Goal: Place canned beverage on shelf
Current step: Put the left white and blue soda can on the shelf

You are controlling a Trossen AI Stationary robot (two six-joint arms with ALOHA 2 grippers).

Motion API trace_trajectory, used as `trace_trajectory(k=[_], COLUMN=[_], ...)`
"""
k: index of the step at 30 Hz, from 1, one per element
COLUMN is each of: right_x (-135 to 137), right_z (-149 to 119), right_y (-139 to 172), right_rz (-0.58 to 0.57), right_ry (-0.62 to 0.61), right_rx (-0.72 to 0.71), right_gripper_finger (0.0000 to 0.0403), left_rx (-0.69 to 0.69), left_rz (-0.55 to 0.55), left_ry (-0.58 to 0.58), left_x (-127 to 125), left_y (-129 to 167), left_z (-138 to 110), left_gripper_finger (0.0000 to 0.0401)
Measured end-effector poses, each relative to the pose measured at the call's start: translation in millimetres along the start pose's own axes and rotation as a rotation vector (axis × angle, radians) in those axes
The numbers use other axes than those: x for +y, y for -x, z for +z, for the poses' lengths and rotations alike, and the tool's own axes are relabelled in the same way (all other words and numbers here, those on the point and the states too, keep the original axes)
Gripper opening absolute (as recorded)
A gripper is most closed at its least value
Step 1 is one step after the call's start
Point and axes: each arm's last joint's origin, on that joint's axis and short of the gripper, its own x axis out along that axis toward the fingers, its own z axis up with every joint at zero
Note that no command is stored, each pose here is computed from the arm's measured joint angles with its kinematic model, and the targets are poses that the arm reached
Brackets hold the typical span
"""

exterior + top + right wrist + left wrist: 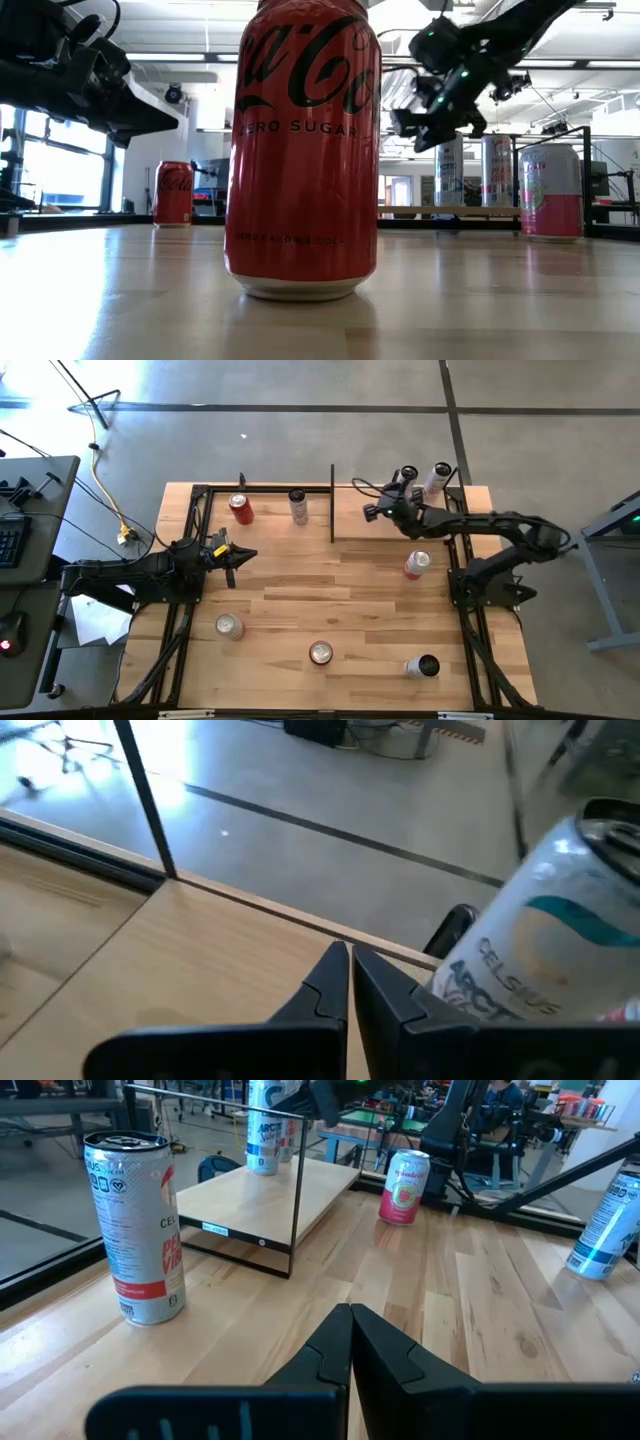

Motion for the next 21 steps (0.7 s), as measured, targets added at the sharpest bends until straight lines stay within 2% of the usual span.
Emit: trace_trajectory(k=[6,16,21], right_x=[8.8,-4.7,-6.9], right_z=[-3.1,-17.2,-17.4], right_y=[-14.9,-18.7,-17.4], right_rz=[-0.1,-0.251,-0.274], right_ry=[0.001,0.037,0.074], right_rx=[0.024,0.111,0.137], right_gripper_finger=[0.0002,0.0002,0.0002], left_rx=[0.0,0.017,0.031], left_rz=[-0.002,-0.008,-0.003], left_ry=[0.0,-0.002,-0.003], left_x=[-0.1,-0.2,-0.1], left_y=[0.0,-0.9,-1.8], left_z=[0.0,-1.4,-2.7], left_gripper_finger=[0.0,0.0,0.0])
